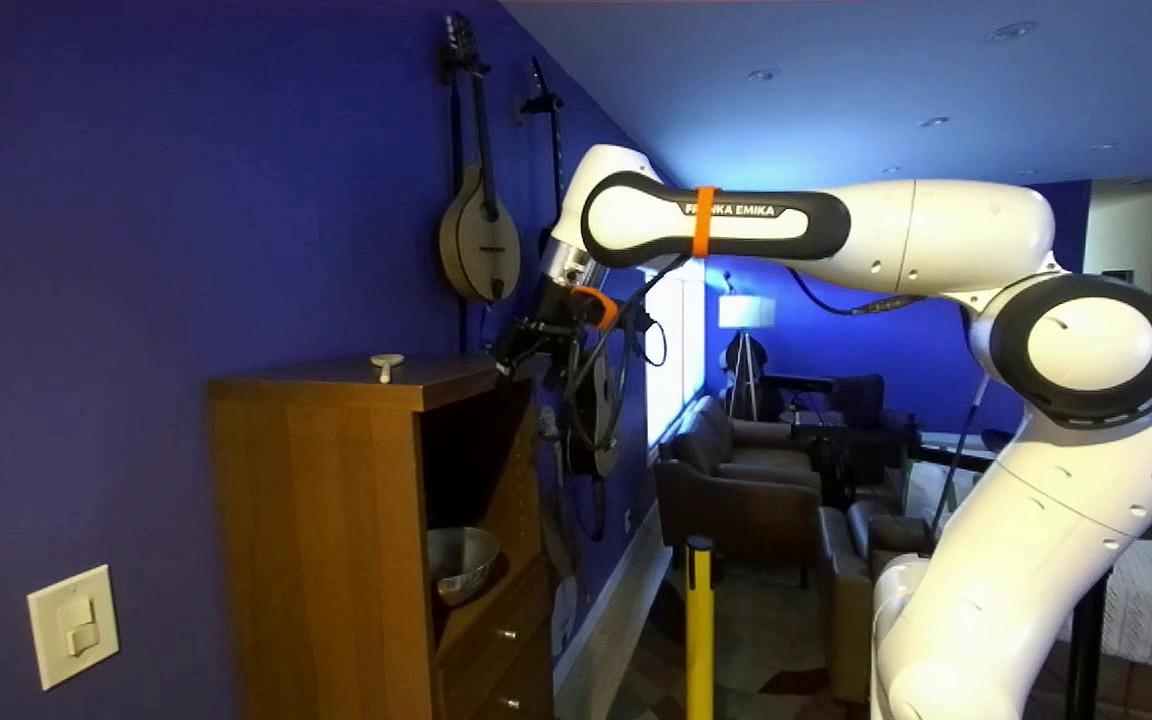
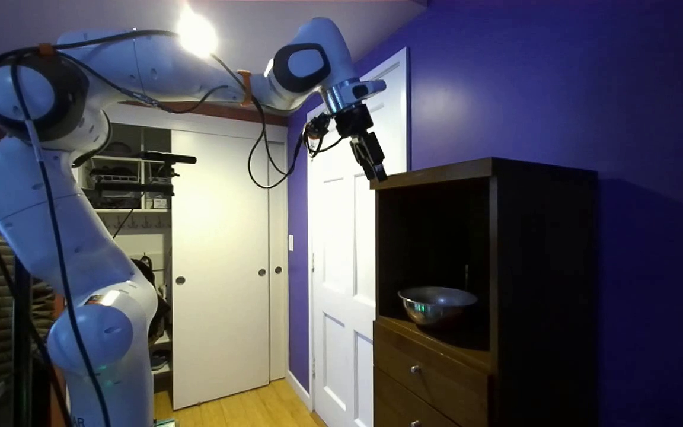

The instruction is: Put the wooden spoon on the silver bowl

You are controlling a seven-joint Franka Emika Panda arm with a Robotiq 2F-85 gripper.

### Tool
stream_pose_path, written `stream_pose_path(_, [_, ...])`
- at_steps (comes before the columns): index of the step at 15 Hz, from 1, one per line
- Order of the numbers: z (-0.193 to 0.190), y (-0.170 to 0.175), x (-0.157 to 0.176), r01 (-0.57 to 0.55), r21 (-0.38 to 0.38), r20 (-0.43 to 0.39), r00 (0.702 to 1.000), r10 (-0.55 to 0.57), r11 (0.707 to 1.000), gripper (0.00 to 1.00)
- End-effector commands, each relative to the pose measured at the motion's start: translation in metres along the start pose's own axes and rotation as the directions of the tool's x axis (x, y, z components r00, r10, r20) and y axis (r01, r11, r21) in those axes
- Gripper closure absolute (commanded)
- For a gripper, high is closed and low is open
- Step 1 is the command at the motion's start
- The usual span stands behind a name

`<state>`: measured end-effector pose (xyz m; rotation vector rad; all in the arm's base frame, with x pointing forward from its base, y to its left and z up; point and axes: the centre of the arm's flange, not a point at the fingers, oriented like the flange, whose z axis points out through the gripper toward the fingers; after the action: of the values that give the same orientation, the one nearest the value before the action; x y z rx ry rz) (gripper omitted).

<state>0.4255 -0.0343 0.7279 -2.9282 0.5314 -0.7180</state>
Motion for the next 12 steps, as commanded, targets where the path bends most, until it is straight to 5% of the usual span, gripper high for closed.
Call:
stream_pose_path(1, [-0.038,-0.047,0.036,-0.098,0.095,-0.143,0.984,0.111,0.991,0.00])
stream_pose_path(3, [-0.058,-0.070,0.044,-0.036,0.114,-0.270,0.961,0.065,0.993,0.00])
stream_pose_path(6, [-0.060,-0.111,0.038,0.084,0.045,-0.417,0.907,-0.058,0.995,0.00])
stream_pose_path(11, [-0.035,-0.168,0.034,0.186,-0.214,-0.496,0.825,-0.271,0.959,0.00])
stream_pose_path(12, [-0.033,-0.173,0.040,0.190,-0.277,-0.469,0.829,-0.305,0.942,0.00])
